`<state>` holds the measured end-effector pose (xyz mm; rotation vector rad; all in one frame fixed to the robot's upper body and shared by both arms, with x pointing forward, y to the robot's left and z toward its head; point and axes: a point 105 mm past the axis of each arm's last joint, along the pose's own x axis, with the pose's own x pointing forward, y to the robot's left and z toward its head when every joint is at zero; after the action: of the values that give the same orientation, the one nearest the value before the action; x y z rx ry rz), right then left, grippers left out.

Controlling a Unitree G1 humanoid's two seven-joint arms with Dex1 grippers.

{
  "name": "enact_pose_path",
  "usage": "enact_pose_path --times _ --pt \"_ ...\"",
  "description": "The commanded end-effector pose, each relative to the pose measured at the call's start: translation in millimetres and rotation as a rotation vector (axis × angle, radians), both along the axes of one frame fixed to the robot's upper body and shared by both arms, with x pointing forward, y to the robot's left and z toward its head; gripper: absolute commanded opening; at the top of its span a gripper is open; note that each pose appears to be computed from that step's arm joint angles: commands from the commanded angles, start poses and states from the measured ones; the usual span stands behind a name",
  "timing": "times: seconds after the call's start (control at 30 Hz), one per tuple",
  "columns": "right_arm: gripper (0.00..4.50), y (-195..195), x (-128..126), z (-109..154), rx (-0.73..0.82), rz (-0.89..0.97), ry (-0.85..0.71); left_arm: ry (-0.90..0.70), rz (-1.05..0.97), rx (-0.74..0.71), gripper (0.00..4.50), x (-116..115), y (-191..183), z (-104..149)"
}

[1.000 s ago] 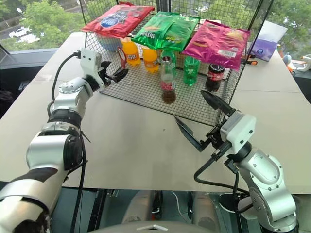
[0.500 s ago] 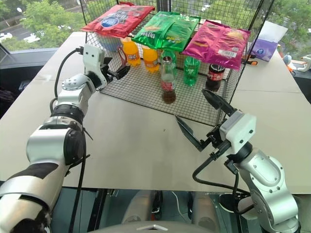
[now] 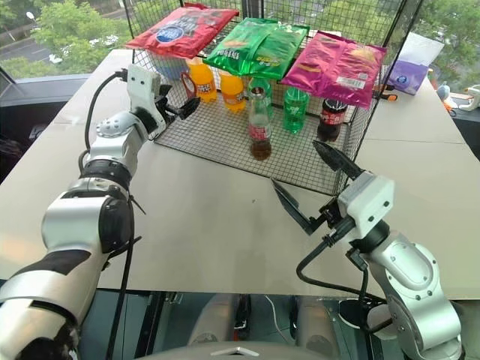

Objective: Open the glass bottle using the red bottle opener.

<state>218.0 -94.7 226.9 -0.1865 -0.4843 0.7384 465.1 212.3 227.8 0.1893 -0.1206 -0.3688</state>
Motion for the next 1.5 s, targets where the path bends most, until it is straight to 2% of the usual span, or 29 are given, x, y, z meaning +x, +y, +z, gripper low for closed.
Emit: enact_pose_path --times 0.03,0.6,0.87,1.17,1.47,1.5 --pt "4.5 2 -9 8 0.003 0.011 -0.04 -0.084 0.026 0.005 4.46 1 1 26" --pt "4.5 1 -10 5 0.002 -0.009 -0.031 -0.084 0.075 -0.073 4.46 0 12 22" --pt "4.5 1 -11 5 0.002 -0.011 -0.029 -0.057 0.038 -0.06 4.46 -4 14 11" --pt "4.5 1 -10 4 0.002 -0.006 -0.027 -0.081 0.059 -0.072 4.46 -6 22 17" --pt "4.5 1 -8 5 0.005 -0.012 -0.033 -0.076 0.022 -0.044 4.46 4 -9 24" --pt "4.5 1 -8 5 0.005 -0.013 -0.033 -0.074 0.022 -0.042 4.22 5 -11 24"
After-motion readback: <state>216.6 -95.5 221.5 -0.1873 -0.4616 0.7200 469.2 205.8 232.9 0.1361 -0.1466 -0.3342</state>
